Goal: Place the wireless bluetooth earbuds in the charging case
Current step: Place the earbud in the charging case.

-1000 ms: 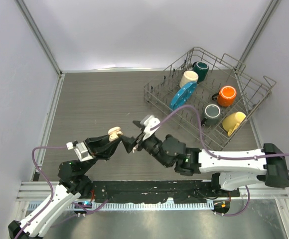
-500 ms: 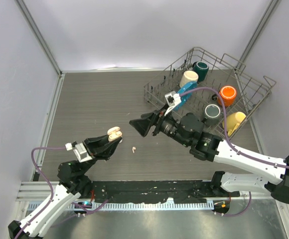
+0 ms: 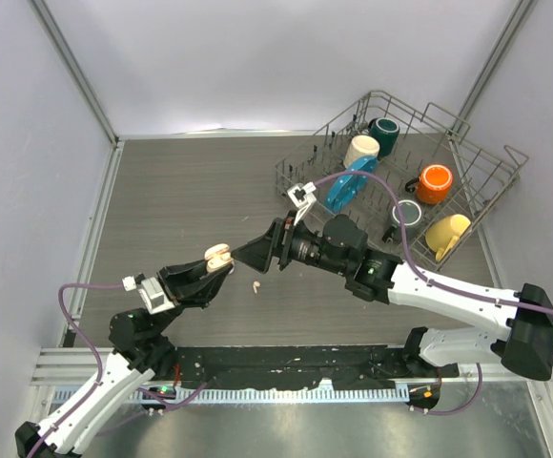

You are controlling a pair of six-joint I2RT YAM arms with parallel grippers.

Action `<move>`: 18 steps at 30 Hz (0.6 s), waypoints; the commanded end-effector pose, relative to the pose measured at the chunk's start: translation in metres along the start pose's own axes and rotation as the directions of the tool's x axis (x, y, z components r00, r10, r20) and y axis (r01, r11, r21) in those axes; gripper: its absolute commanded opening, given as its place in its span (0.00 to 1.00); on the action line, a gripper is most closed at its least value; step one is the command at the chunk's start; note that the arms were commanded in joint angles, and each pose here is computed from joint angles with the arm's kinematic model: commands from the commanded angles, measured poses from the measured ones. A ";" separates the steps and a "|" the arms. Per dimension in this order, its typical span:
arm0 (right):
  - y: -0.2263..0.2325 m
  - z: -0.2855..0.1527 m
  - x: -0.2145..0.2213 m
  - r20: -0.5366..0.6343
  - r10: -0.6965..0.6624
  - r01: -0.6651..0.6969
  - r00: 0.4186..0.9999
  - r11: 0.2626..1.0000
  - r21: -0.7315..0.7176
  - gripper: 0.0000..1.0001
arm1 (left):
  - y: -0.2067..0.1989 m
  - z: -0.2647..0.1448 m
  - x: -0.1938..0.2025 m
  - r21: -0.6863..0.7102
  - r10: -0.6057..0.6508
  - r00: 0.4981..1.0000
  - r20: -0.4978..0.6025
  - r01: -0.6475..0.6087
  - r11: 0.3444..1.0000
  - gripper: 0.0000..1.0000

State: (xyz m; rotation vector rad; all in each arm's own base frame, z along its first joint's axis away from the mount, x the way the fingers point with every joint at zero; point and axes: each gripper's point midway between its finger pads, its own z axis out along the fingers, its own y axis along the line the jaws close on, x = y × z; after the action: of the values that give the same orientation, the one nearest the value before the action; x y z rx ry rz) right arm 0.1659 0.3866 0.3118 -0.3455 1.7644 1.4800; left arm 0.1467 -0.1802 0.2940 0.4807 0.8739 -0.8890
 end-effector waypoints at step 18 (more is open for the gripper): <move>-0.002 0.014 0.001 -0.002 0.049 -0.049 0.999 0.998 -0.046 0.70 | -0.001 -0.006 0.013 0.010 0.004 1.000 0.005 -0.004 1.000 0.00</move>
State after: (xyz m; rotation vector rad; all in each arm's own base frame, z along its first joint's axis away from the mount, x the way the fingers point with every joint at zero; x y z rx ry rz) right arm 0.1693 0.3980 0.3018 -0.3403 1.7931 1.5351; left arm 0.1467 -0.1821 0.2939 0.4877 0.8729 -0.8947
